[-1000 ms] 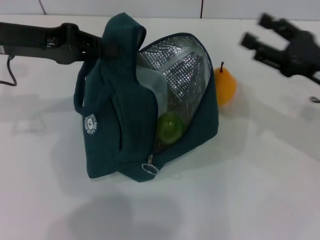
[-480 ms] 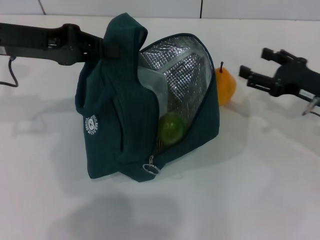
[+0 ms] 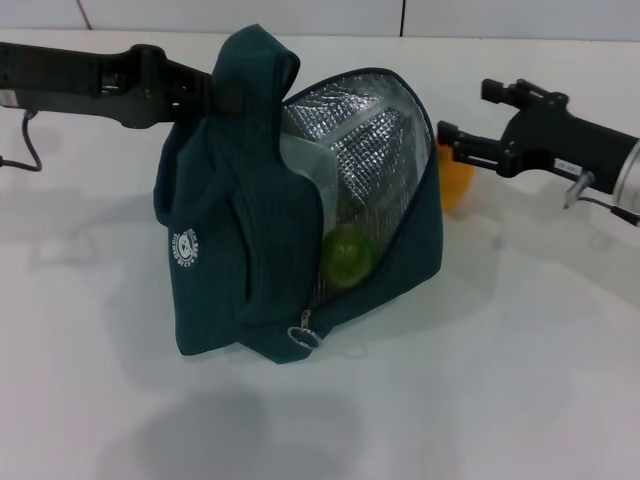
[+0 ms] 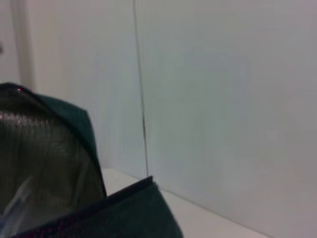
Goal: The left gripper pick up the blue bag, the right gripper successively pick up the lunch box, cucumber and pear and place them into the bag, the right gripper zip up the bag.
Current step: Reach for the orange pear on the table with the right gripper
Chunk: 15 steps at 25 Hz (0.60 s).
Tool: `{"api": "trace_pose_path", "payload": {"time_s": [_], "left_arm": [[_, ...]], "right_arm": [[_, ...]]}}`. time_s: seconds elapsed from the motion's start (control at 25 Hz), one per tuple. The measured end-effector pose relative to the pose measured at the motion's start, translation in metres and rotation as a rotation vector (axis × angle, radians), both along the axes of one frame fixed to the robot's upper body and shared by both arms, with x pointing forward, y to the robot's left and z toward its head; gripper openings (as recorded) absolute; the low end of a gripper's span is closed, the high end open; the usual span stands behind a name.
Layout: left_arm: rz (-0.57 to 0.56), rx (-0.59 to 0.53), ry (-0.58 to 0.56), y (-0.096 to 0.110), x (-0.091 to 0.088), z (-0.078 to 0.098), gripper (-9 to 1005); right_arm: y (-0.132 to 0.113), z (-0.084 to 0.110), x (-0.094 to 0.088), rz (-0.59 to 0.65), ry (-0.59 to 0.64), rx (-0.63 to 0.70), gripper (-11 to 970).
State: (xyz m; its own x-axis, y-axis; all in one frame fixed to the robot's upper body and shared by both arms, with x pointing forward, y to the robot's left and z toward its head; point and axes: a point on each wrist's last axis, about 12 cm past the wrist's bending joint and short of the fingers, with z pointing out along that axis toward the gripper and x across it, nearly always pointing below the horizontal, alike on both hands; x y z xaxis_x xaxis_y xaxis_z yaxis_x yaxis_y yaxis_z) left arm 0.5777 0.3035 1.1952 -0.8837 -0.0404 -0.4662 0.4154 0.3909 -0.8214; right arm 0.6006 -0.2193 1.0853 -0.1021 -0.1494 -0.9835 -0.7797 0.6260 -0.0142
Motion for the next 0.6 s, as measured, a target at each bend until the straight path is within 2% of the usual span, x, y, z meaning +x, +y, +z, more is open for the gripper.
{"api": "trace_pose_path", "payload": {"time_s": [0.32,0.52,0.6], "left_arm": [[-0.001,-0.001,-0.001,-0.0010,0.0004,0.0001,45],[0.000,0.000,-0.001,-0.0005,0.0007,0.0007,45],[0.000,0.001,-0.002,-0.0003,0.0010,0.0011,45]], "right_arm": [[0.0115,-0.0046,0.0044,0.019,0.022,-0.046,809],[0.0103,-0.0052,0.0036,0.014,0.018,-0.048,610],[0.0109,-0.0052,0.0034,0.016,0.014,-0.051,566]]}}
